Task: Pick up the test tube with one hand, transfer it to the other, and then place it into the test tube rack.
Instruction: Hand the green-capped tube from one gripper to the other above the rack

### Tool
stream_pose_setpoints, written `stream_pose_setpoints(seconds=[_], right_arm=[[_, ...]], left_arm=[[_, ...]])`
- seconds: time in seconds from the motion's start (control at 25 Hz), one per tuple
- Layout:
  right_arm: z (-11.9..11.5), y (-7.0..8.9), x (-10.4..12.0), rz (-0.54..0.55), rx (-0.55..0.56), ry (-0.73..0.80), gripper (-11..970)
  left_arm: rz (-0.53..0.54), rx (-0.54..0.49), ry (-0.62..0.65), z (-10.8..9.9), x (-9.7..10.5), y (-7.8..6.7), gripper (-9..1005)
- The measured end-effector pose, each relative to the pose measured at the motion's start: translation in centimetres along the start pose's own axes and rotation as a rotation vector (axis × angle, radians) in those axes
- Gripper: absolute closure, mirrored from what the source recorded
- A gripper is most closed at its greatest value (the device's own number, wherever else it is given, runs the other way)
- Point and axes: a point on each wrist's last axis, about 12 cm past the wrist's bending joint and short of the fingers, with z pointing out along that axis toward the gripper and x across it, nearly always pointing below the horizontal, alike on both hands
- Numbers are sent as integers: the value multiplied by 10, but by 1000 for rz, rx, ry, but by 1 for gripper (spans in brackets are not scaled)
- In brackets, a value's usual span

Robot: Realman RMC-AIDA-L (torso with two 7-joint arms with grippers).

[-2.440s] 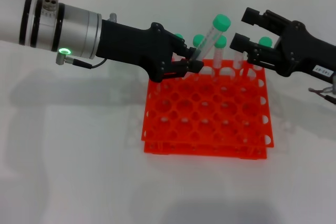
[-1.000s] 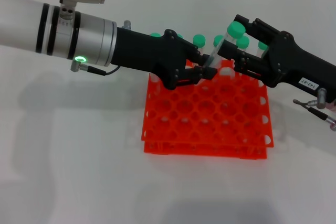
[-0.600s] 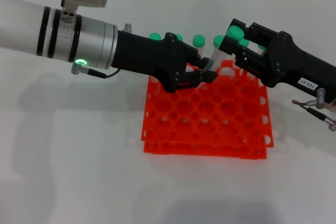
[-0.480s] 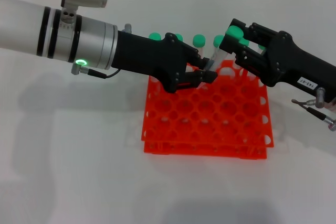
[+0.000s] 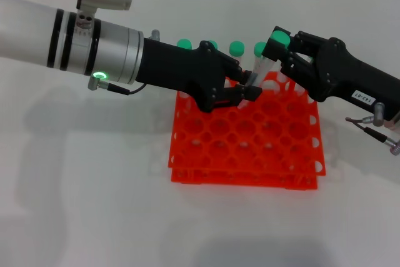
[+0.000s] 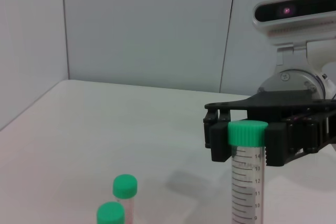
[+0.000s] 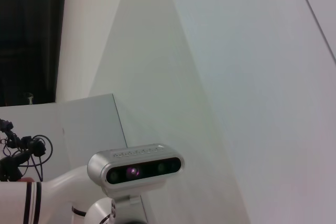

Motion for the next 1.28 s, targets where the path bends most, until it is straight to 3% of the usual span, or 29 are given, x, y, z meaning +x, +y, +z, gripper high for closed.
stream_pose_setpoints(seconds=[0.12, 0.68, 0.8, 0.92, 0.96, 1.12, 1.28], right_arm=[[0, 0, 0, 0, 3, -2, 701], [-2, 0, 0, -1, 10, -4, 700], [-3, -1, 0, -3, 10, -2, 699], [-3, -1, 0, -5, 11, -2, 699], [-3, -1, -1, -8, 12, -1, 699], [-2, -4, -2, -23, 16, 4, 699], [1, -7, -6, -46, 13, 9, 698]], left_arm=[[-9, 3, 3, 1, -1, 0, 746], [-73, -24, -2, -10, -13, 3, 740], [-73, -54, 4, -23, -24, 1, 516], [-85, -73, 10, -34, -29, -1, 445], [-98, -92, 27, -46, -35, -7, 421], [-105, -137, 49, -63, -40, -17, 326], [-83, -243, 48, -92, -42, -45, 222]])
